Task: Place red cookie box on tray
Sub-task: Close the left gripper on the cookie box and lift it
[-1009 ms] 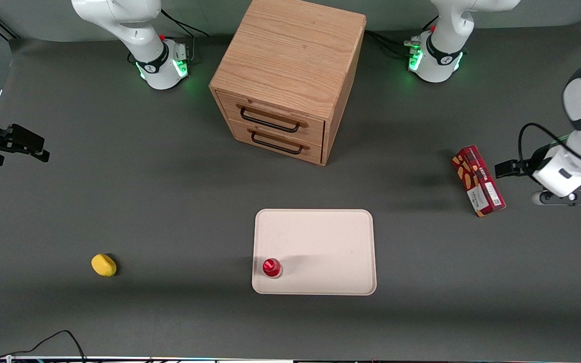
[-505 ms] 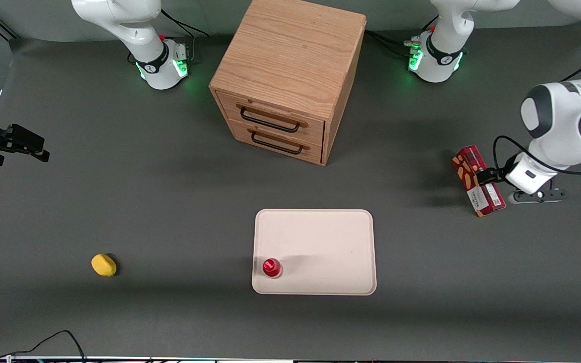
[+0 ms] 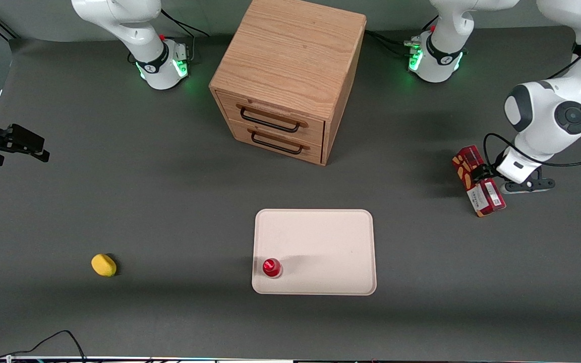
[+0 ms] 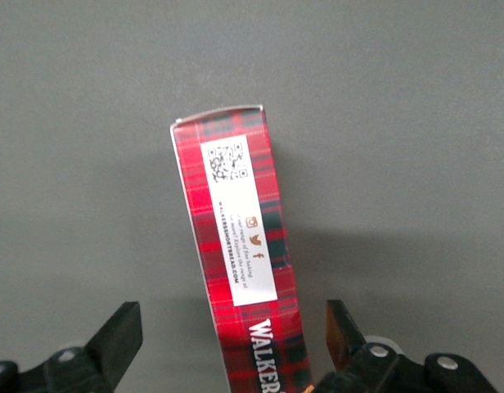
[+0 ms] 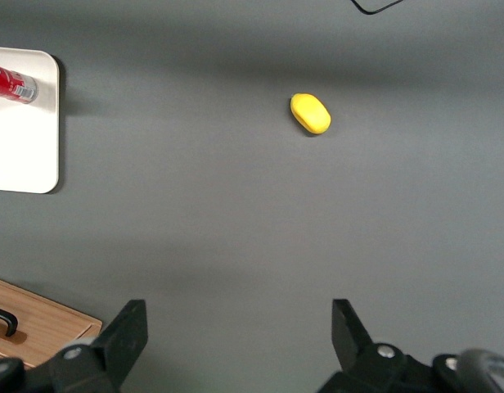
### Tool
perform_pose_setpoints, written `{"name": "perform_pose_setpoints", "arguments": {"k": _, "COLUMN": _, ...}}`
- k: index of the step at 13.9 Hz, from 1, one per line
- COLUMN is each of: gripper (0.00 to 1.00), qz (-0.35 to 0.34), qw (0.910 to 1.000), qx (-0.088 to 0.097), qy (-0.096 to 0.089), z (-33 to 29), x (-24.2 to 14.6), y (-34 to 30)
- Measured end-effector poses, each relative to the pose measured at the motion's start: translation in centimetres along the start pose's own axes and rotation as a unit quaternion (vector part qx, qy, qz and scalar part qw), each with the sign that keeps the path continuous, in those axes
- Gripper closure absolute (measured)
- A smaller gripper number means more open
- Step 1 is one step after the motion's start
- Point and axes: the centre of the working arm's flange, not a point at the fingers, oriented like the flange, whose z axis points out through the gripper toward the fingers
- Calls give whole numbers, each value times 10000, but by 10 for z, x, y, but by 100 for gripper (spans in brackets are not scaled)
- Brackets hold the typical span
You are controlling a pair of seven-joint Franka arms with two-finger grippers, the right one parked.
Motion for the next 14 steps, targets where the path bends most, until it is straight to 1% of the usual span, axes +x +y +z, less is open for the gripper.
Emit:
{"name": "perform_pose_setpoints", "arguments": {"k": 3, "gripper": 0, "qz": -87, "qw": 9999, "qx": -17, "qy": 99, "z": 13, "x": -4, "y": 0}}
{"name": "perform_pose_setpoints", "arguments": {"k": 4, "gripper": 1, "qz": -101, "qw": 9999, "qx": -12, "qy": 117, "z": 18, "x": -5, "y": 0}}
{"name": "perform_pose_setpoints", "arguments": {"k": 5, "gripper": 6, "qz": -121, "qw": 9998, "qx": -14, "qy": 129, "z": 22, "x": -6, "y": 0}}
{"name": "perform_pose_setpoints", "arguments": {"k": 6, "gripper": 16, "qz": -143, "qw": 9998, "qx": -23, "qy": 134, "z": 24, "x": -6, "y": 1}}
{"name": "perform_pose_setpoints", "arguments": {"k": 7, "gripper": 30, "qz": -154, "qw": 9998, "qx": -32, "qy": 128, "z": 26, "x": -6, "y": 2}}
{"name": "perform_pose_setpoints", "arguments": {"k": 10, "gripper": 64, "qz": -175, "qw": 9997, "qx": -68, "qy": 131, "z": 26, "x": -6, "y": 6}}
{"name": "perform_pose_setpoints", "arguments": {"k": 11, "gripper": 68, "qz": -171, "qw": 9997, "qx": -75, "qy": 142, "z": 25, "x": -5, "y": 7}}
{"name": "perform_pose_setpoints", "arguments": {"k": 12, "gripper": 68, "qz": -164, "qw": 9997, "qx": -94, "qy": 148, "z": 22, "x": -2, "y": 9}}
{"name": "perform_pose_setpoints", "arguments": {"k": 13, "gripper": 68, "qz": -153, "qw": 9998, "qx": -133, "qy": 83, "z": 16, "x": 2, "y": 13}}
{"name": "perform_pose_setpoints", "arguments": {"k": 14, "gripper": 68, "qz": -124, "qw": 9997, "qx": -191, "qy": -75, "z": 3, "x": 9, "y": 17}}
